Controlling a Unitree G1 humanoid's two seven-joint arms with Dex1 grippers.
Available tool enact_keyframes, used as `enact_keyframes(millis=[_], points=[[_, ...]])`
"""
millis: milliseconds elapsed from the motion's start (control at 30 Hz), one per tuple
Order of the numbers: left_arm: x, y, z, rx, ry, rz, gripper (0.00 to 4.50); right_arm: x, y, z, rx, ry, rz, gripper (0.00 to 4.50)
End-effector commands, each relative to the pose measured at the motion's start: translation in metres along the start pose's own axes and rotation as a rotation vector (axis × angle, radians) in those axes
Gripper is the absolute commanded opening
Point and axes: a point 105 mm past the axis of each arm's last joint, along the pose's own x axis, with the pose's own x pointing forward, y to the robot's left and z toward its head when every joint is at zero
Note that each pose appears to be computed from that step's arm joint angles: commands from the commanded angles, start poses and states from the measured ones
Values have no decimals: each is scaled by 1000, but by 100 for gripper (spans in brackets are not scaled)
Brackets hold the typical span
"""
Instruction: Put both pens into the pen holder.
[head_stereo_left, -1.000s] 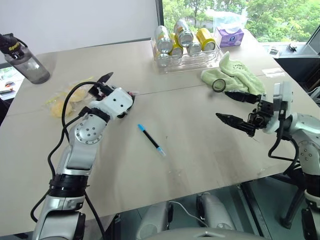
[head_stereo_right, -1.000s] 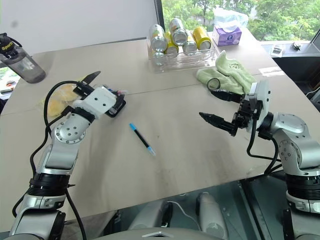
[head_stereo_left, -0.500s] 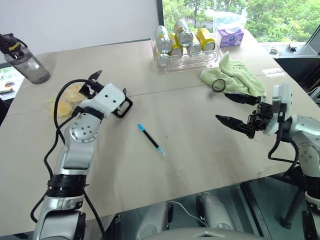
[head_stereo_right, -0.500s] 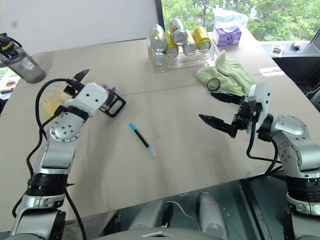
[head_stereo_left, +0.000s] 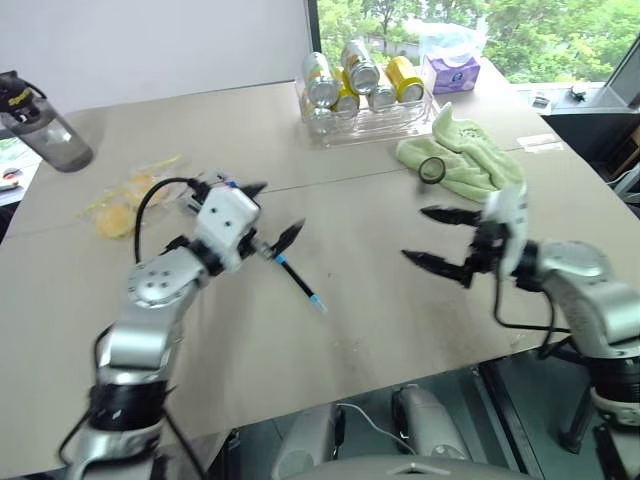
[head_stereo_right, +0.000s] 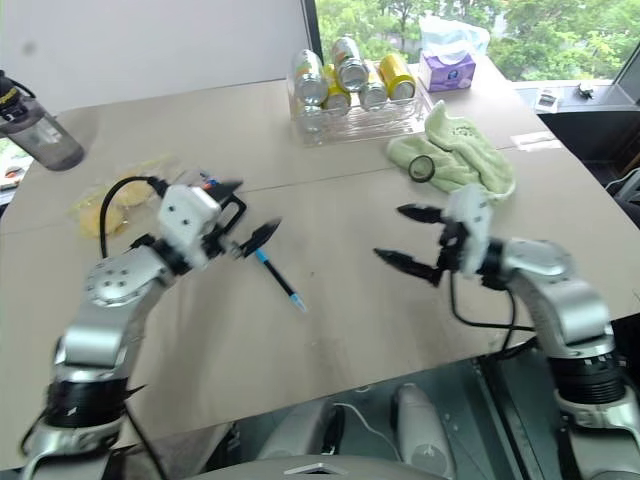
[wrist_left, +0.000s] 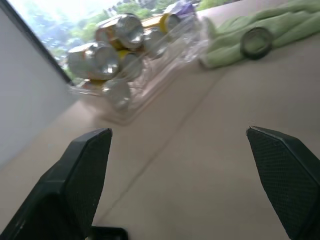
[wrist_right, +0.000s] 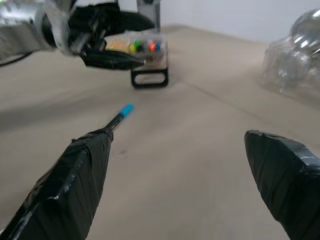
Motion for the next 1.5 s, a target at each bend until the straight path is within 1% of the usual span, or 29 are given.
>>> enact_keyframes(millis=[33,67,133,233,300,433,567,667,767,800,833,933,967,1000,1033,1133,1167,1233,1333,1367,1400,1433,1500], points=[[-38,-12,-11,-125,160,-159,446,31,17,1,-20,30,32,450],[-50,-17,-17,-156,211,-193,446,42,26,1,-6,31,56,450],[-64,-21,-22,-203,260,-218,446,54,36,1,7,30,78,450],[-97,-19,-39,-260,395,-185,446,83,56,-14,-40,122,129,450],[-111,-17,-42,-273,436,-163,446,99,64,-20,-39,158,148,450],[-126,-14,-37,-273,453,-147,446,121,73,-35,-15,242,145,450],[-132,-13,-30,-269,437,-137,446,134,76,-43,37,280,130,450],[-136,-13,-26,-271,434,-131,446,138,71,-54,-35,340,99,450],[-138,-12,-25,-266,446,-121,450,141,79,-58,-12,357,120,360],[-138,-12,-25,-266,447,-121,450,141,80,-60,-17,366,122,301],[-138,-12,-25,-266,447,-122,450,141,80,-61,-27,377,119,265],[-134,-14,-23,-269,436,-132,450,140,72,-64,-89,403,81,110],[-133,-14,-22,-270,433,-132,450,140,69,-64,-102,409,69,45],[-133,-14,-22,-270,432,-131,450,139,68,-64,-105,412,58,11],[-133,-13,-22,-269,432,-128,450,139,66,-64,-112,413,49,2],[-130,-13,-22,-267,429,-129,450,136,62,-61,-107,399,32,2],[-127,-13,-20,-269,406,-128,450,134,60,-57,-92,375,20,2],[-110,-10,-11,-293,310,-97,450,126,57,-42,-58,290,30,2],[-76,-21,12,-391,95,-113,450,110,49,-24,-8,182,15,2],[-65,-21,17,-434,22,-86,450,103,45,-19,0,150,1,2],[-53,-19,18,-490,-41,-37,450,96,40,-13,12,113,-19,2],[-45,-18,18,-529,-77,-1,450,92,37,-9,19,90,-32,2],[-27,-18,11,-653,-136,77,450,82,31,7,70,-15,-68,2]])
